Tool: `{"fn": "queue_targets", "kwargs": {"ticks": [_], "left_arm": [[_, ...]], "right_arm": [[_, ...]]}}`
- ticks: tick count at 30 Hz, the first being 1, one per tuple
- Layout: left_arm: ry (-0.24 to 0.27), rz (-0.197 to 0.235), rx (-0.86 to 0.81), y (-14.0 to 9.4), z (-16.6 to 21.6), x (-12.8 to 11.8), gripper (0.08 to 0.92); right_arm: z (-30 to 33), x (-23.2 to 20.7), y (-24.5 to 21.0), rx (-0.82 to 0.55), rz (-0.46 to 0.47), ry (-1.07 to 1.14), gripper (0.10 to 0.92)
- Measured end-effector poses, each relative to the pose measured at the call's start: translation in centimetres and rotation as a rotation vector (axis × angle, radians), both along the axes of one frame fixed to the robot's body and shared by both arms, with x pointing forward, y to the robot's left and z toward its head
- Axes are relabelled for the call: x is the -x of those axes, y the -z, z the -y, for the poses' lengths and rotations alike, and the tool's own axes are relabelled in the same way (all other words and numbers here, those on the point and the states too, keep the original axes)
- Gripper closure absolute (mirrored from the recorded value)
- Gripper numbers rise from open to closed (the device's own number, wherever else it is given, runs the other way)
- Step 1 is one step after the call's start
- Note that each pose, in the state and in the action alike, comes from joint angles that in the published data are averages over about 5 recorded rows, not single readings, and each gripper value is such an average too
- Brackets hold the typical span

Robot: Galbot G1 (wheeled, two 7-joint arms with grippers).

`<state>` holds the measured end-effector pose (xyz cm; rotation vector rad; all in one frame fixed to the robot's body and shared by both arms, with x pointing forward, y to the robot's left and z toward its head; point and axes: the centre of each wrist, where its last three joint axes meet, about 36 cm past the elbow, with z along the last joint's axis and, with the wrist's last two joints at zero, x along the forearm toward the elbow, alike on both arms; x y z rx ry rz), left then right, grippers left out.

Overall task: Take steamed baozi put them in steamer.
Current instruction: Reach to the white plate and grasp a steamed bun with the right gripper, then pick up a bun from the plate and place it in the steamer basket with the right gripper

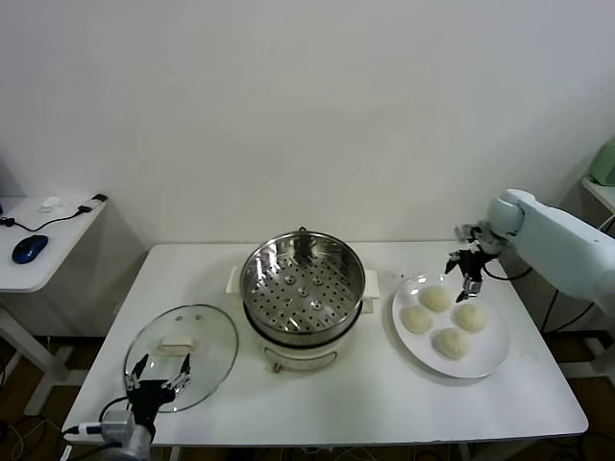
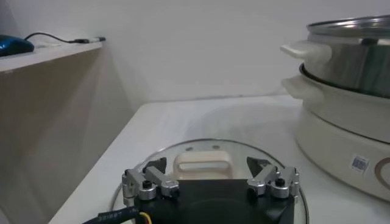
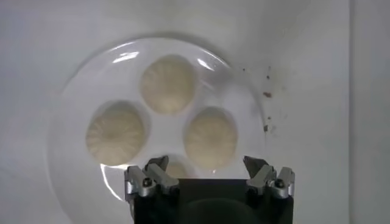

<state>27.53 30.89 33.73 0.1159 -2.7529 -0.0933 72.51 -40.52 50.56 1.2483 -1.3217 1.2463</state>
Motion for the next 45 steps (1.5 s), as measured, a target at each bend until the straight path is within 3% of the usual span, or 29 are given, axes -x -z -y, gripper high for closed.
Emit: {"fn": "queue_targets", "kwargs": {"ticks": [13, 23, 31, 38, 45], "left_arm": [[0.007, -0.009, 0.003, 0.4, 0.4, 0.1, 0.177], [0.006, -0.012, 0.001, 0.5, 0.3, 0.3, 0.177], [0.006, -0.008, -0.004, 0.4, 0.3, 0.5, 0.177], [0.008, 0.001, -0.009, 0.1, 0.6, 0.8, 0.177], [0.015, 0.011, -0.015, -0.3, 0.8, 1.0, 0.177]], "right_arm": [[-1.7, -0.6, 4.1, 0.038, -0.003, 0.005, 0.204], [-2.0, -0.8, 4.8, 0.053, 0.018, 0.011, 0.327], [-2.1, -0.8, 4.1, 0.028, 0.032, -0.01, 0.351], [-3.0, -1.4, -0.8, -0.006, 0.08, -0.107, 0.36], [-8.3, -2.3, -11.5, -0.059, 0.174, -0.337, 0.361]]}}
